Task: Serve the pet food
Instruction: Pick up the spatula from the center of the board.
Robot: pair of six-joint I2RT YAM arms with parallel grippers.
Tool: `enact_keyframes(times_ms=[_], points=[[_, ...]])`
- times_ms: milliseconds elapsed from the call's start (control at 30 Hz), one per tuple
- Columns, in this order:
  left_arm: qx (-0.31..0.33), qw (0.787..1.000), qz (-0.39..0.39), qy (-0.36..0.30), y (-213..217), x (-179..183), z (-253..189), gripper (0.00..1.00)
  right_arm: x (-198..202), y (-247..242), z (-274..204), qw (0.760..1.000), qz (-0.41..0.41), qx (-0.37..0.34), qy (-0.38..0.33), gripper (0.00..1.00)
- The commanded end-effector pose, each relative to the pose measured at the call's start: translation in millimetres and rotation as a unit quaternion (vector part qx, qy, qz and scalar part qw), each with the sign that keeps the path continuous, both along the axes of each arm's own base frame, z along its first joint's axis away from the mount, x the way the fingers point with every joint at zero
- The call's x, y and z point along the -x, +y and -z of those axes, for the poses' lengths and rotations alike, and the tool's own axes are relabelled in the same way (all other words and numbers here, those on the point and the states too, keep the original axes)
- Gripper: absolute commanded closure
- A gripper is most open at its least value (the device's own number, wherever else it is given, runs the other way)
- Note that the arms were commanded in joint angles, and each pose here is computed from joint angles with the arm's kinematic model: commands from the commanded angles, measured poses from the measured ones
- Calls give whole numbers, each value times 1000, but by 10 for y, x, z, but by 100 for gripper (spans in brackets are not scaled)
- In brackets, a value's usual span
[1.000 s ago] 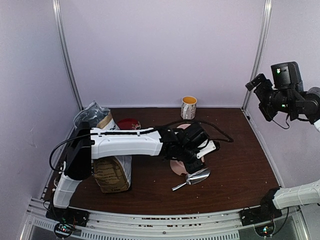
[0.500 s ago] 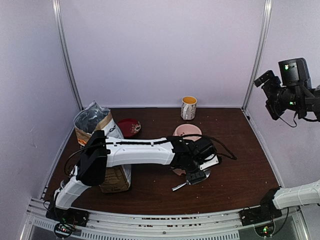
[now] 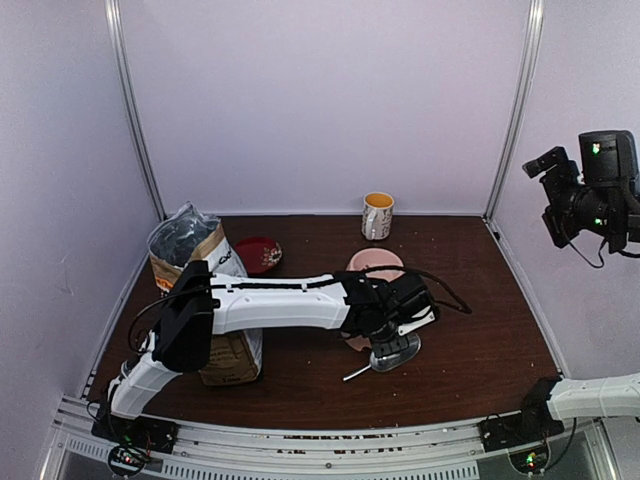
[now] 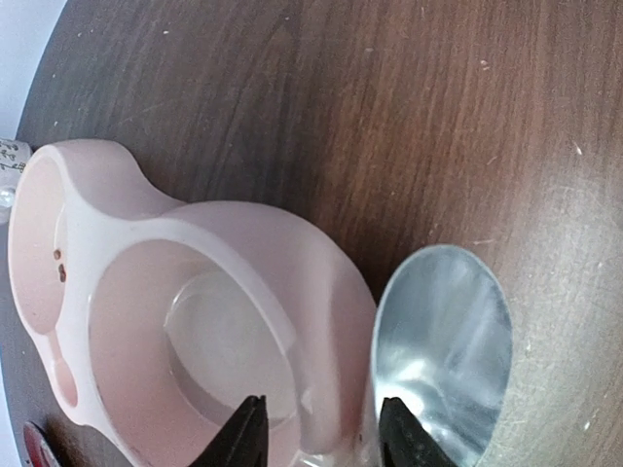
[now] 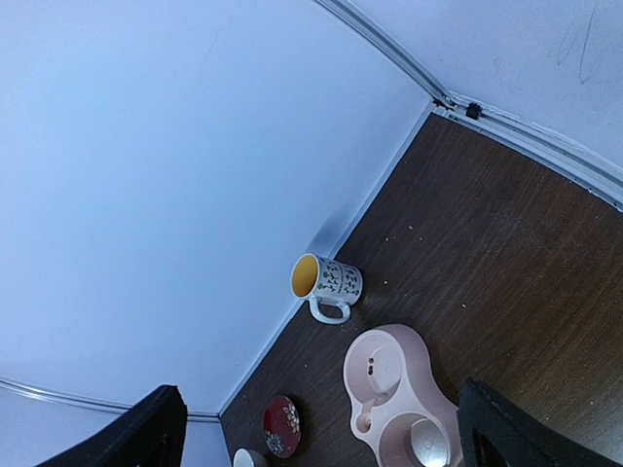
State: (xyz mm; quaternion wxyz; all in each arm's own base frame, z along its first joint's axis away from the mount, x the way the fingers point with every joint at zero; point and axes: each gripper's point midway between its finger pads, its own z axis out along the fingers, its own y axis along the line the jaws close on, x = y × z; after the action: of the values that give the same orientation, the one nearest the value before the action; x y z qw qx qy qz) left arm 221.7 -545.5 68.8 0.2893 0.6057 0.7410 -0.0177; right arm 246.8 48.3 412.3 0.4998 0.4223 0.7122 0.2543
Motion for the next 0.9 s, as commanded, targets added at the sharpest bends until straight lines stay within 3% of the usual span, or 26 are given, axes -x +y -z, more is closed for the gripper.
enact_keyframes(times_ms=[0,533,867], points=[[18,999,-19,-23,-40,-70,-108,60,-3,-29,-33,1000,11,-6,-9,0],[34,999,-11,-8,-66,-10,-167,100,104,-134,-150,999,11,0,-42,0],[75,997,-14,4,-55,49,-557,100,69,-218,38,997,28,54,-38,0]])
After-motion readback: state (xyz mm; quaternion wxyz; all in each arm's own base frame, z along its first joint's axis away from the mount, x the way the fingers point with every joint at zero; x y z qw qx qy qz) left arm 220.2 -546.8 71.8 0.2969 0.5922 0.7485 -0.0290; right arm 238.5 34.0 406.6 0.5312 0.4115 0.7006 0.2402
